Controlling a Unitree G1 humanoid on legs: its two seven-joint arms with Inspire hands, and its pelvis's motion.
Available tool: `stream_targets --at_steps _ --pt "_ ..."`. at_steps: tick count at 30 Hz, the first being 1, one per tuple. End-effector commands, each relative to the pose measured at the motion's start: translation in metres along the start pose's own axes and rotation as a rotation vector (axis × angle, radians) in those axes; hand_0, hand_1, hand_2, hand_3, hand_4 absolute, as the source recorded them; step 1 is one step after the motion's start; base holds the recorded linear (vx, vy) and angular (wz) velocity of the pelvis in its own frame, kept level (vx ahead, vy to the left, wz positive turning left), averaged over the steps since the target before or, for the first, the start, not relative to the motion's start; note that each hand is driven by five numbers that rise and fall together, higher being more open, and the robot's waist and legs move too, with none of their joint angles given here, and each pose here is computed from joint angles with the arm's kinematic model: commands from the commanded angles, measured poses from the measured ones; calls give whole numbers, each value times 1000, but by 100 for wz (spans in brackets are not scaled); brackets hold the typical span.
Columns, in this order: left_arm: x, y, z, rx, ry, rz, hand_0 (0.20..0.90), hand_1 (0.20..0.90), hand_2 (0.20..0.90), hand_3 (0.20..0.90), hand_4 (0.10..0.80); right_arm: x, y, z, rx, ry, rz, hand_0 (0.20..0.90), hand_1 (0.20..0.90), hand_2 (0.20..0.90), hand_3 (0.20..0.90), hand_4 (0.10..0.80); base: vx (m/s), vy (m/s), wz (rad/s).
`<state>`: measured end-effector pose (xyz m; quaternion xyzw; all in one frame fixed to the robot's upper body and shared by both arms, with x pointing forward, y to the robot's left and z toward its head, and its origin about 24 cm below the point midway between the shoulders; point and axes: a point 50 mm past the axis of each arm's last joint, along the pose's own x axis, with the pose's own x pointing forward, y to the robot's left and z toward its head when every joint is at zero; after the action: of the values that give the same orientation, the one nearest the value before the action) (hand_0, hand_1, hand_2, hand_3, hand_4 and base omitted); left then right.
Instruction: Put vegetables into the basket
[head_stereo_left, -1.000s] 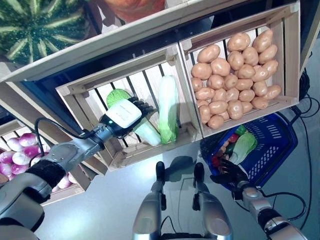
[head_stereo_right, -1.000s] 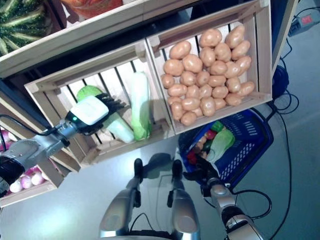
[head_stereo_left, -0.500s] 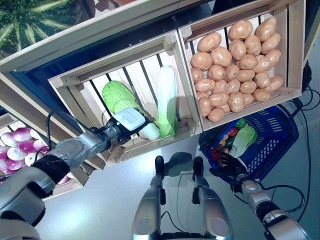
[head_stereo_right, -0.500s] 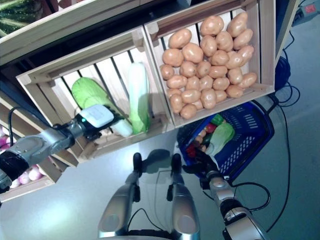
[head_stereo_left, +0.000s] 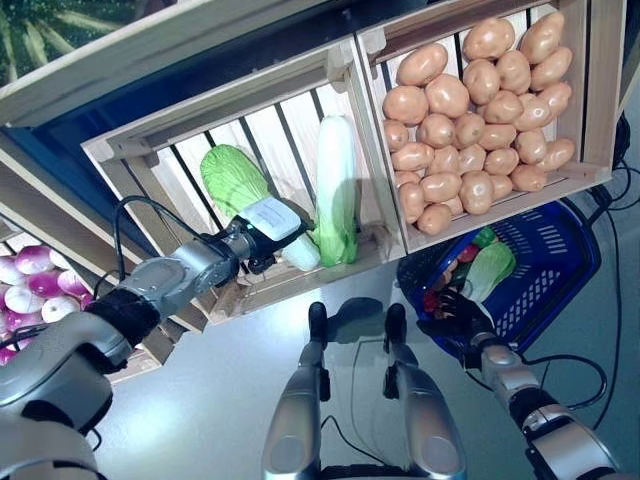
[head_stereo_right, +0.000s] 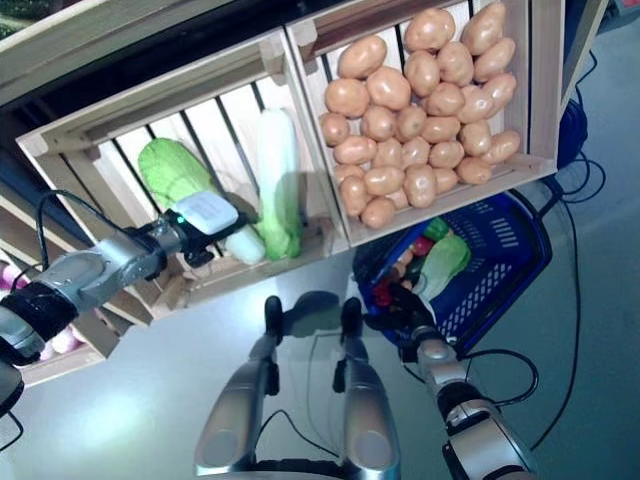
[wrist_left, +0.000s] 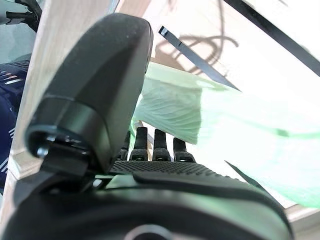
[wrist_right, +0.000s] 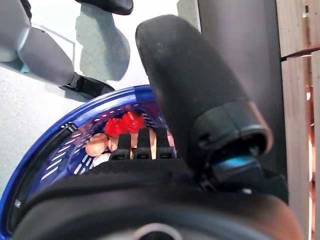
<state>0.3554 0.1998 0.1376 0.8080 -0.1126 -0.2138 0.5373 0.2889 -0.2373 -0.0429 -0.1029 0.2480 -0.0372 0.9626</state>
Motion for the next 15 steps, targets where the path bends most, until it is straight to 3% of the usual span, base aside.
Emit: stream_targets --at_steps 1,7,15 --pt "1 18 -18 42 65 41 900 900 900 900 800 -2 -18 11 4 -54 -38 900 900 900 900 800 0 0 0" --pt "2 6 -24 44 117 23 900 900 900 900 800 0 -17 19 -7 -70 -36 900 900 900 900 800 -10 -3 -2" --pt "-3 9 -40 135 203 283 900 900 900 900 800 1 -17 29 -5 -105 -36 900 900 900 900 800 0 0 0"
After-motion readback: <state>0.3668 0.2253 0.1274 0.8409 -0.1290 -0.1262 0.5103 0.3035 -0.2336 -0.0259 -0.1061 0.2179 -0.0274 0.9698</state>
